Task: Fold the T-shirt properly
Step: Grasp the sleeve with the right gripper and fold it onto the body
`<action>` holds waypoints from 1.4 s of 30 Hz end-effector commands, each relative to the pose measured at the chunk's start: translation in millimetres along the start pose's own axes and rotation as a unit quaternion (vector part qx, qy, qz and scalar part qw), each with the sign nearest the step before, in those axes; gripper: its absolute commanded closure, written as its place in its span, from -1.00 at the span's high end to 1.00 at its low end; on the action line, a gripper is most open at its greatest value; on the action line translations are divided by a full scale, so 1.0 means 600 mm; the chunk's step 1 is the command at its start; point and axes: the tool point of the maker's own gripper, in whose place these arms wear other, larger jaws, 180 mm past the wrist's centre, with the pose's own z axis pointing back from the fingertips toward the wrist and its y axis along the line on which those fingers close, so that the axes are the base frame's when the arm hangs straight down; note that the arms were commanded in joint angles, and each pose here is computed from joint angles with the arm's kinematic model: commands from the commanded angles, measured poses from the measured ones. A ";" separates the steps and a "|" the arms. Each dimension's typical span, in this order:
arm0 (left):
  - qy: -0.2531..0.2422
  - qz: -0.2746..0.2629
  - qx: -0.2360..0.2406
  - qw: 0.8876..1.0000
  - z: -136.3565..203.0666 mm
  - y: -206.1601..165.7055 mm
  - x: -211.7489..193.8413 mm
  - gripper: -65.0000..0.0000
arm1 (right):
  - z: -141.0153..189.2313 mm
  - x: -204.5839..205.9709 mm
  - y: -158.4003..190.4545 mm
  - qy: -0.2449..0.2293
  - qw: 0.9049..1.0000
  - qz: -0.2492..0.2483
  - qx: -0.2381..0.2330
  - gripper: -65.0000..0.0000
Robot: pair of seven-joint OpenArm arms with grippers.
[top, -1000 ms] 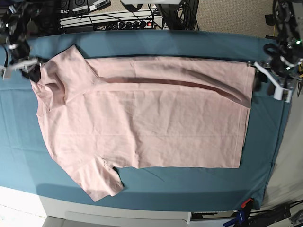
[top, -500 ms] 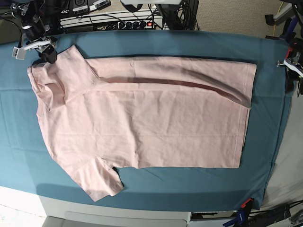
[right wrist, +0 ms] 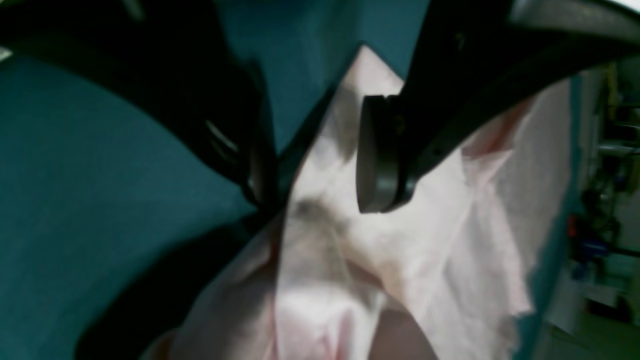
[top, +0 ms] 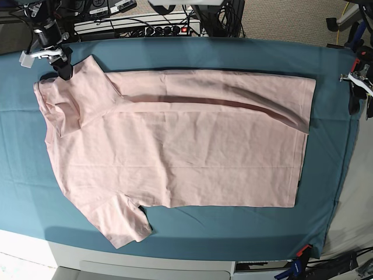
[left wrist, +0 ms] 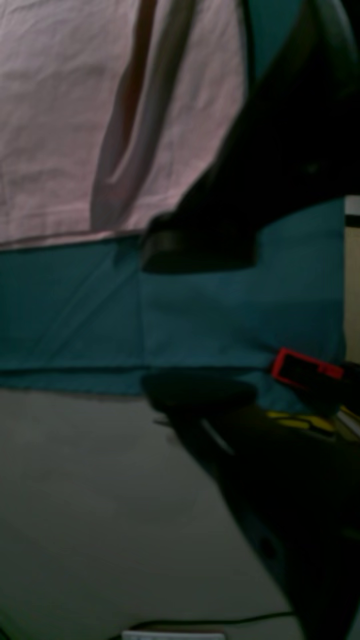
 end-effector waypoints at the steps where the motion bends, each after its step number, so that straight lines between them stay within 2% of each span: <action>1: -0.020 -0.011 0.000 1.000 0.005 0.003 0.022 0.00 | 0.005 -0.018 -0.008 0.035 0.999 0.012 -0.011 -0.19; 5: -0.020 -0.011 0.000 1.000 0.005 0.003 0.022 0.00 | 0.005 -0.022 0.003 0.039 0.999 0.014 0.008 -0.26; 7: -0.020 -0.011 0.000 1.000 0.005 0.003 0.022 0.00 | 0.005 -0.021 0.005 0.038 0.999 0.017 0.011 -0.45; 11: -0.020 -0.011 0.000 1.000 0.005 0.003 0.022 0.00 | 0.005 -0.019 0.008 0.035 0.999 0.016 0.016 -0.97; 12: -0.020 -0.011 0.000 1.000 0.005 0.003 0.022 0.00 | 0.005 -0.018 0.010 0.033 0.999 0.014 0.019 -1.00; 16: -0.020 -0.011 0.000 1.000 0.005 0.003 0.022 0.00 | 0.004 -0.010 0.023 0.021 0.999 0.011 0.039 -1.00; 22: -0.020 -0.011 0.000 1.000 0.005 0.003 0.022 0.00 | -0.008 0.012 0.081 -0.004 0.992 0.034 0.121 -1.00; 29: -0.020 -0.011 0.000 1.000 0.005 0.003 0.022 0.00 | -0.065 -0.002 0.163 0.016 0.981 0.049 0.188 -1.00; 34: -0.020 -0.011 0.000 1.000 0.005 0.003 0.022 0.00 | -0.115 0.000 0.225 0.020 0.972 0.093 0.217 -1.00; 42: -0.020 -0.011 0.000 1.000 0.005 0.003 0.022 0.00 | -0.177 0.051 0.300 -0.015 0.958 0.179 0.224 -1.00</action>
